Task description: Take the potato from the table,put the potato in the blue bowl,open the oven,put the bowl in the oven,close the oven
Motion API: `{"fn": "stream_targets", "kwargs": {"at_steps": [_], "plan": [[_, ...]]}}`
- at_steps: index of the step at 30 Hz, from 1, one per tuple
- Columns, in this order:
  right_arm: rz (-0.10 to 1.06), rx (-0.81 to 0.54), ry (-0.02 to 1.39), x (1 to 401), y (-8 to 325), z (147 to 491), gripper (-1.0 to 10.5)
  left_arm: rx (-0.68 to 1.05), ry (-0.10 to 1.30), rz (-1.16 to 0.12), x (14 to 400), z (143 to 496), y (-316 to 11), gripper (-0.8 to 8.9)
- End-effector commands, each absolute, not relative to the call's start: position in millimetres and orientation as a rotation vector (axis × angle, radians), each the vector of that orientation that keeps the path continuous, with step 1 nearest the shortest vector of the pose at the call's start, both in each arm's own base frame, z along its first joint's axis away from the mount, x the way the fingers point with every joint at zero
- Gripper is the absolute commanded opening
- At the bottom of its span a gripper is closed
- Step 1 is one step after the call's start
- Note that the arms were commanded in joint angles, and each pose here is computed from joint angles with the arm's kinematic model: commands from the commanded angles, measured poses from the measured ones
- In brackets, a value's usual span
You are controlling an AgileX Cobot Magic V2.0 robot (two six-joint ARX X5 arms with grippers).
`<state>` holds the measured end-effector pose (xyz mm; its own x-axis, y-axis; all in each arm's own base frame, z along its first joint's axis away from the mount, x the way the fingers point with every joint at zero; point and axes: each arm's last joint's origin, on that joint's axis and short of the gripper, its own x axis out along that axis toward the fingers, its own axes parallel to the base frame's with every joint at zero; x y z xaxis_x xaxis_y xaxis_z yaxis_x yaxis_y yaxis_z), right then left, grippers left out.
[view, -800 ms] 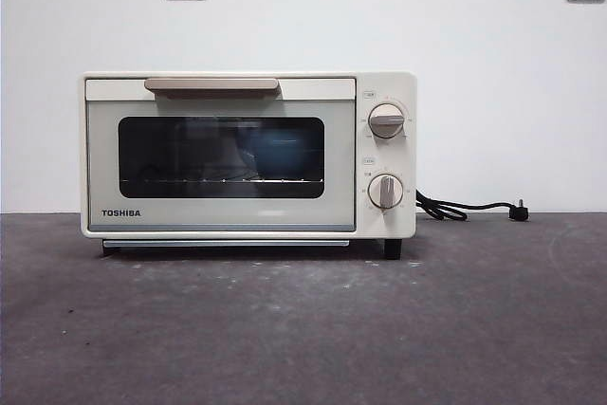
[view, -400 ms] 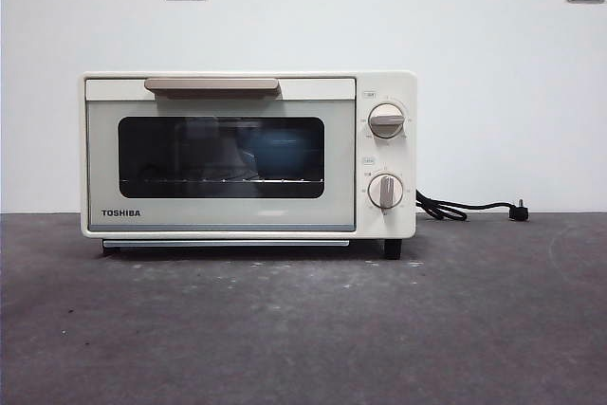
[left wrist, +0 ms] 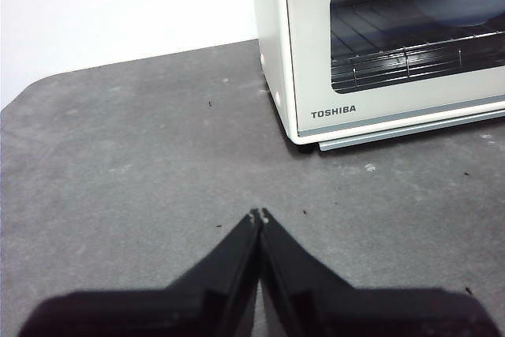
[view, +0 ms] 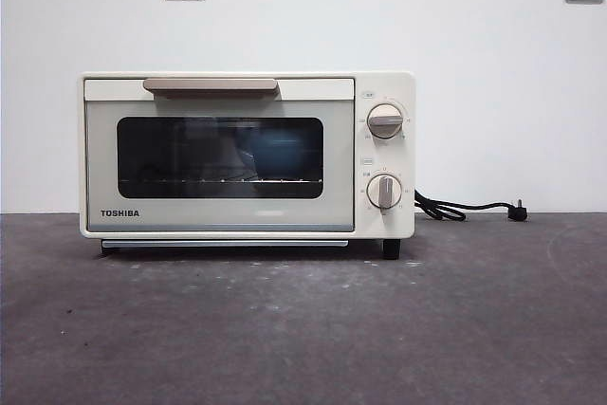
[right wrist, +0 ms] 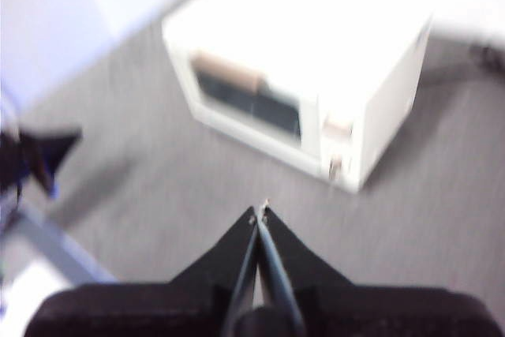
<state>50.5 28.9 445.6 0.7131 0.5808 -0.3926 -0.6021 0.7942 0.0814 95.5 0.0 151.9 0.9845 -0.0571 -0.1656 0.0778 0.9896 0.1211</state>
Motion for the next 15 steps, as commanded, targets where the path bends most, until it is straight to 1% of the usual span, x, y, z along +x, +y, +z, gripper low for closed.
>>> {"fn": "stream_targets", "kwargs": {"at_steps": [1, 3, 7, 10, 15], "plan": [[0.626, -0.065, 0.304, 49.2, 23.1, 438.3, 0.0, 0.117, 0.172, -0.062, 96.0, 148.2, 0.4, -0.04], [0.545, -0.065, 0.242, 50.5, 19.5, 428.9, 0.0, 0.117, 0.172, -0.062, 96.0, 148.2, 0.4, -0.04], [0.462, -0.072, 0.134, 58.3, 15.8, 398.3, 0.0, 0.117, 0.172, -0.062, 96.0, 148.2, 0.4, -0.04], [0.424, -0.052, 0.089, 67.2, 14.3, 362.6, 0.0, 0.117, 0.172, -0.062, 96.0, 148.2, 0.4, -0.04], [0.358, 0.01, 0.065, 81.9, 11.9, 299.8, 0.0, 0.117, 0.171, -0.062, 96.0, 148.2, 0.4, -0.04]]}}
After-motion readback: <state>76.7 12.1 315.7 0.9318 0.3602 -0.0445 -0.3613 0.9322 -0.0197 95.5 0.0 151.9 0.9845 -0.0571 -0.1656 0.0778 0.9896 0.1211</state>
